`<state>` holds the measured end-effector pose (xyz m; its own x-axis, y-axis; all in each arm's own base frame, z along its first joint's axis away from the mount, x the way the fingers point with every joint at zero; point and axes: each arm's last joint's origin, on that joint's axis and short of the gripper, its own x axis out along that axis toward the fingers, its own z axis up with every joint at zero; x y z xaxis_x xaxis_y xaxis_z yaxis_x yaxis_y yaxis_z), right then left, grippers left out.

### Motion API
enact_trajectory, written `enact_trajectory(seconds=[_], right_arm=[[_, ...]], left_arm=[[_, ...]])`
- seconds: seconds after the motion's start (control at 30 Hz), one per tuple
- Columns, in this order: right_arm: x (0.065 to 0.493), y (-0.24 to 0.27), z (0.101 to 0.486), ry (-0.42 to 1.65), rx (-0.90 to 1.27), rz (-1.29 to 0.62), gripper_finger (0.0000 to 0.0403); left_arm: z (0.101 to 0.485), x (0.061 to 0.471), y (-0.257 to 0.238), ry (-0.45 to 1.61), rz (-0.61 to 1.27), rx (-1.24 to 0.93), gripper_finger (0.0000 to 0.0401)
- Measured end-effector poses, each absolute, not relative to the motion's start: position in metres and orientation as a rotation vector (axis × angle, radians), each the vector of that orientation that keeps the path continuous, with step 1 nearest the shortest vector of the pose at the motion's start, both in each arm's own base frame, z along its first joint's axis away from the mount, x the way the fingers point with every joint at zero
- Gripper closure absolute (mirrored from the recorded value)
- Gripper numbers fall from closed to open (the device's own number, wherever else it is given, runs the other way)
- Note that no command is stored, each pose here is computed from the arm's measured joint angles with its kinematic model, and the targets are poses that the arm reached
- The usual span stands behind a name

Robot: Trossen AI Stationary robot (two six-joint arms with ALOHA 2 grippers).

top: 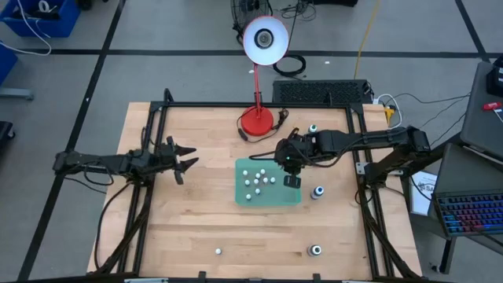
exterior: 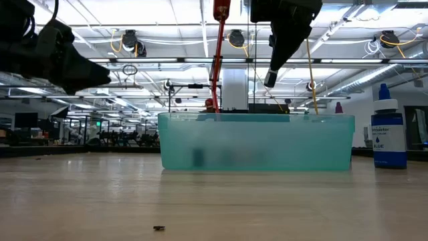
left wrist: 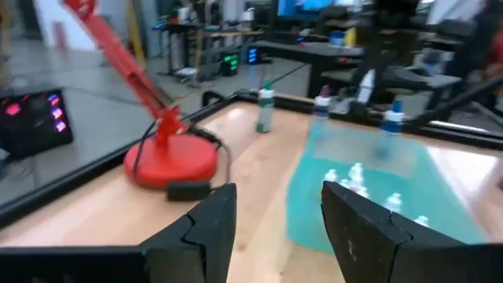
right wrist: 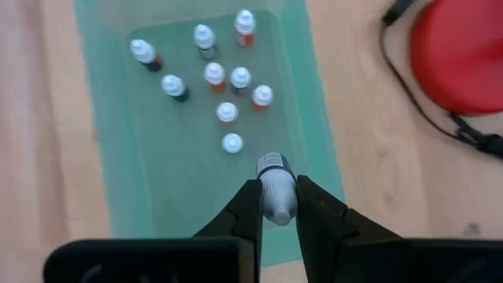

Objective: Pick & Place food coloring
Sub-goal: Put the small blue food coloring bottle into the green bin

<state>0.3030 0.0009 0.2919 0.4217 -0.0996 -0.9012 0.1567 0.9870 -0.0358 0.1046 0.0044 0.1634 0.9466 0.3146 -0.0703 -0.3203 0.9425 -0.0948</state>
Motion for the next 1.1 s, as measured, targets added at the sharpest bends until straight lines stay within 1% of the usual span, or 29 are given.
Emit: enact_trajectory(seconds=[0.13, 0.3, 0.73, 0.93, 1.1], right_arm=[[0.303, -0.003, 0.292, 1.118, 0.072, -0.166, 0.0363], [0.307, -0.008, 0.283, 1.169, 0.108, -0.156, 0.0363], [0.332, -0.004, 0.221, 1.427, 0.090, -0.152, 0.0363], [0.341, -0.005, 0.199, 1.473, 0.088, -0.161, 0.0363], [0.345, -0.005, 0.192, 1.476, 0.091, -0.165, 0.0363]], left_arm=[[0.168, 0.101, 0.004, 0.012, 0.295, -0.097, 0.0215], [0.166, 0.102, 0.004, 0.032, 0.314, -0.126, 0.0215], [0.165, 0.103, 0.004, 0.039, 0.311, -0.145, 0.0214], [0.165, 0.103, 0.004, 0.039, 0.311, -0.146, 0.0215], [0.165, 0.103, 0.004, 0.038, 0.311, -0.146, 0.0215]])
